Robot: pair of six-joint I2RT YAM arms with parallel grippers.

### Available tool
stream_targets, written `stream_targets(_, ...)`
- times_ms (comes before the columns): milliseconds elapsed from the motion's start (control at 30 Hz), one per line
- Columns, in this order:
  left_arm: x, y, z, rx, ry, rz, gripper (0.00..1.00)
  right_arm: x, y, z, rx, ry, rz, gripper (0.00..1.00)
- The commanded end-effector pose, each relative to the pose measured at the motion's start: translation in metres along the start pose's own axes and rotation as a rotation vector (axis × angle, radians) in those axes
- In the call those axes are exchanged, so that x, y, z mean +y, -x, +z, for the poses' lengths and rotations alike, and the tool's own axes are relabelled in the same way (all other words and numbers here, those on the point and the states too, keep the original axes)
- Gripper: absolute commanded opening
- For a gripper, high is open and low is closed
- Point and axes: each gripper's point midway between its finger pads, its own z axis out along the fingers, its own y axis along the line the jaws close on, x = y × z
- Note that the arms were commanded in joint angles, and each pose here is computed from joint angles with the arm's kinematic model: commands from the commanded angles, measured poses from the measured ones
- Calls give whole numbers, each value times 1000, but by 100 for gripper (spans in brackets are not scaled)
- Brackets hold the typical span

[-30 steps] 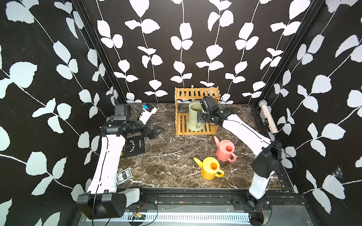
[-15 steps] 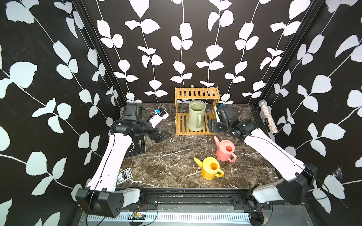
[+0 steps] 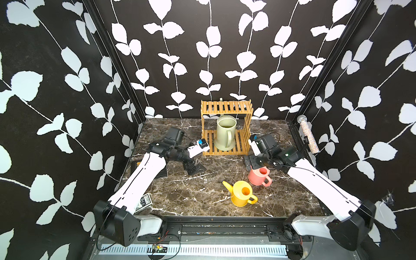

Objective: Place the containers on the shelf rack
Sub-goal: 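Pick up a container from the center of the board.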

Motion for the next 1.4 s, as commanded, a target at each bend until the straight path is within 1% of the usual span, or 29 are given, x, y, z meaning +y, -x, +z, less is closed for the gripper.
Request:
stream_targets(0, -1, -4, 10, 1, -8, -2, 99, 12, -21, -3, 45, 79, -167, 99)
stream_targets(133, -1, -12, 16, -2, 11, -115, 99, 34, -22, -8, 31, 190, -270, 98)
stream_targets(233, 2, -31, 20, 24, 64, -171, 99, 53, -18, -4, 37, 228, -353, 98)
stream_targets(333, 7, -44, 13, 26, 110, -217, 99, 78, -20, 8, 85, 273, -435, 98)
stream_targets(400, 14, -47, 5, 13, 153, -251, 99, 93, -22, 17, 127, 299, -488, 97)
stream_targets(500, 27, -50, -4, -13, 205, -286, 99, 109, -25, 33, 179, 332, -532, 95)
stream_targets(600, 33, -50, -13, -43, 224, -323, 99, 126, -24, 39, 213, 376, -561, 92)
stream_targets(800, 38, -53, -17, -77, 234, -348, 99, 145, -42, 55, 342, 448, -603, 86)
stream_targets(900, 40, -52, -22, -84, 239, -358, 99, 149, -51, 58, 414, 472, -606, 81)
stream_targets(933, 41, -52, -21, -84, 241, -357, 99, 150, -55, 60, 438, 485, -606, 77)
stream_targets(1033, 41, -52, -21, -90, 239, -356, 99, 149, -62, 66, 481, 485, -593, 71)
stream_targets(1300, 43, -53, -23, -95, 241, -365, 99, 149, -69, 80, 551, 465, -541, 45)
stream_targets(1367, 44, -52, -24, -94, 243, -367, 99, 151, -67, 81, 556, 467, -537, 41)
